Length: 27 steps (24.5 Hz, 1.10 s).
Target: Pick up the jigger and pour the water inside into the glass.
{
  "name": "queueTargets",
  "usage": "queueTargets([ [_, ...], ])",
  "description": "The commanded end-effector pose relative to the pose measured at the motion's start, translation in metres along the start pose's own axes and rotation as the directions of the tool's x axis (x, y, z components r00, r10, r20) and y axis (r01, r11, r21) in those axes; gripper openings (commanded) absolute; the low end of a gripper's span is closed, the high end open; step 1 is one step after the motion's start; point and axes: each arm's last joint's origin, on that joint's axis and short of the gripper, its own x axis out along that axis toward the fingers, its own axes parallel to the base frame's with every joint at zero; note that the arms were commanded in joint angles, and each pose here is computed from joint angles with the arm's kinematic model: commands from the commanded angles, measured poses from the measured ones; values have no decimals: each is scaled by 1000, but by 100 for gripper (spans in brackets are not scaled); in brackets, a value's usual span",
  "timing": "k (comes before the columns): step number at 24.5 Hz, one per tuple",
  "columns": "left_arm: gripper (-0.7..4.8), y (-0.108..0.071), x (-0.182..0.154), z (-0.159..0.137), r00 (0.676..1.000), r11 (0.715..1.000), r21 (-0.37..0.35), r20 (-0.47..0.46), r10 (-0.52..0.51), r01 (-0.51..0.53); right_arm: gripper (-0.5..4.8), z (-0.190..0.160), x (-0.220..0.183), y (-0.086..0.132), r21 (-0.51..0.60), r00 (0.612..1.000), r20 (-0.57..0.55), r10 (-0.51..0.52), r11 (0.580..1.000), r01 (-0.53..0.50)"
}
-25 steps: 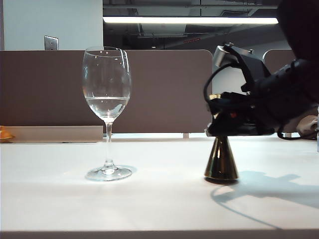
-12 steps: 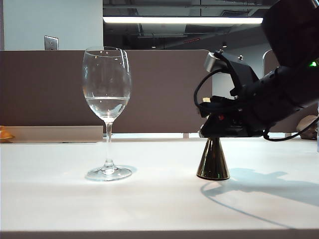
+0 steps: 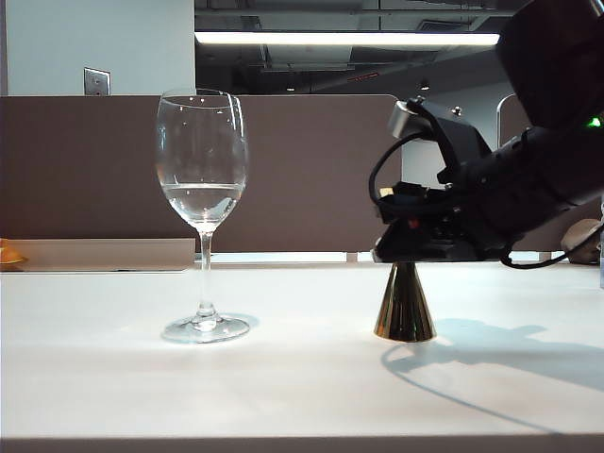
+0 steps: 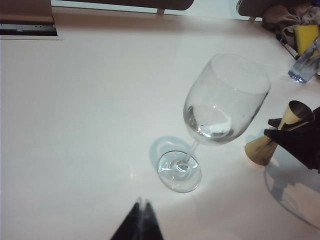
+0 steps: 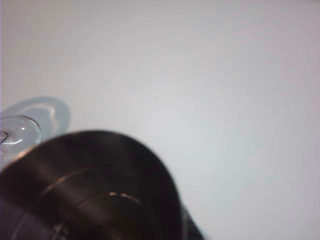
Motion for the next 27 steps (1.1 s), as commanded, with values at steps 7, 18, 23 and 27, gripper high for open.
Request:
queueTargets([
  [7, -6, 0, 0, 2, 1000, 1000, 4, 12, -3, 3, 296, 5, -7, 1, 3, 1000, -19, 2, 1000, -2],
  [18, -6, 0, 0, 2, 1000, 1000, 4, 12, -3, 3, 306, 12, -40, 3, 8, 988, -151, -34, 999, 36],
  [23, -6, 0, 0, 2, 1000, 1000, 4, 12, -3, 3, 246, 28, -74, 6, 6, 993, -115, -32, 999, 33],
  [27, -6, 0, 0, 2, 1000, 1000, 4, 12, -3, 3, -5, 40, -99, 8, -9, 999, -26, -36, 999, 36],
])
